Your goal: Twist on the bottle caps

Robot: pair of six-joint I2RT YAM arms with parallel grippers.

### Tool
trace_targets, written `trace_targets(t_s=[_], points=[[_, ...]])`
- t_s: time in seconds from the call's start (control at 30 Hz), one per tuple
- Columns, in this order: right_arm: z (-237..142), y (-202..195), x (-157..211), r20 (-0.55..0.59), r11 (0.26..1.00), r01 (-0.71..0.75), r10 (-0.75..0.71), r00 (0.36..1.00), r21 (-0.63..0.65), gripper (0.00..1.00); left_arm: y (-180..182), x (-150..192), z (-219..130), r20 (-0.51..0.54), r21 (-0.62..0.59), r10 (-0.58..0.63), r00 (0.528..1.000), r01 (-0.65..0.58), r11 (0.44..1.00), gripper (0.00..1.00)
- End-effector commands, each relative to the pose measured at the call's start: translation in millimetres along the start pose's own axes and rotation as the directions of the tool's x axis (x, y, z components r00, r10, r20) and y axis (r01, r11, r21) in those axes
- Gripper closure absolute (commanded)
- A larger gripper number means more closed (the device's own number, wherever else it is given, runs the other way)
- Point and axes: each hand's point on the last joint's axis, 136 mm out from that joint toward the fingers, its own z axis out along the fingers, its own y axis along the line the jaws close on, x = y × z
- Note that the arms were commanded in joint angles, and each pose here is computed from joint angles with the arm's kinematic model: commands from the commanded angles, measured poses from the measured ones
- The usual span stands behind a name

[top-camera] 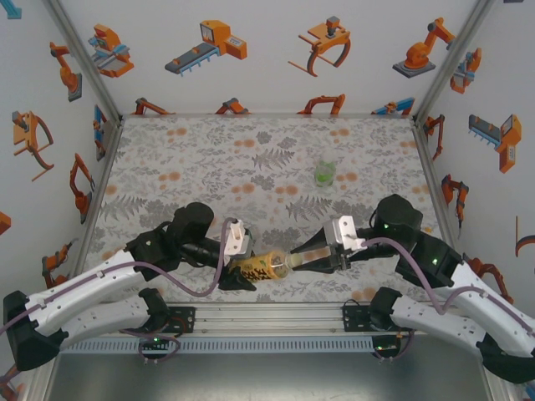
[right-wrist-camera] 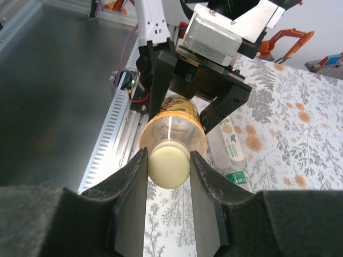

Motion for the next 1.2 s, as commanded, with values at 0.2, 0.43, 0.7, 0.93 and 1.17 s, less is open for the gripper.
trace_targets(t_s=[0.2,0.43,0.7,0.93,1.17], points=[[3.9,-2.6,-1.0,0.078,0.999,-0.023,0.021,0.997,0.023,1.0,0.1,-49.5,-7.0,0.166,-0.021,0.17,0.971,-0.169,0.985,1.0],[0.3,-7.6,-10.0,0.108,0.998,-0.014,0.007,0.994,0.062,1.0,1.4,-47.5,-5.0,0.155,-0.016,0.168,0.973,-0.168,0.986,1.0],[-3.3,-36.1,-14.3,0.077,0.977,-0.047,0.032,0.997,0.208,1.0,21.6,-45.4,-8.3,0.096,-0.102,0.137,0.986,-0.127,0.987,1.0],[-0.3,-80.8,15.8,-0.01,0.916,-0.106,0.119,0.993,0.386,1.0,51.6,-52.6,-29.4,0.081,-0.2,0.121,0.989,-0.102,0.974,1.0],[-10.5,-130.6,17.6,0.092,0.831,-0.212,0.192,0.977,0.514,1.0,78.4,-44.1,-41.3,-0.014,-0.243,0.079,0.997,-0.08,0.967,1.0]])
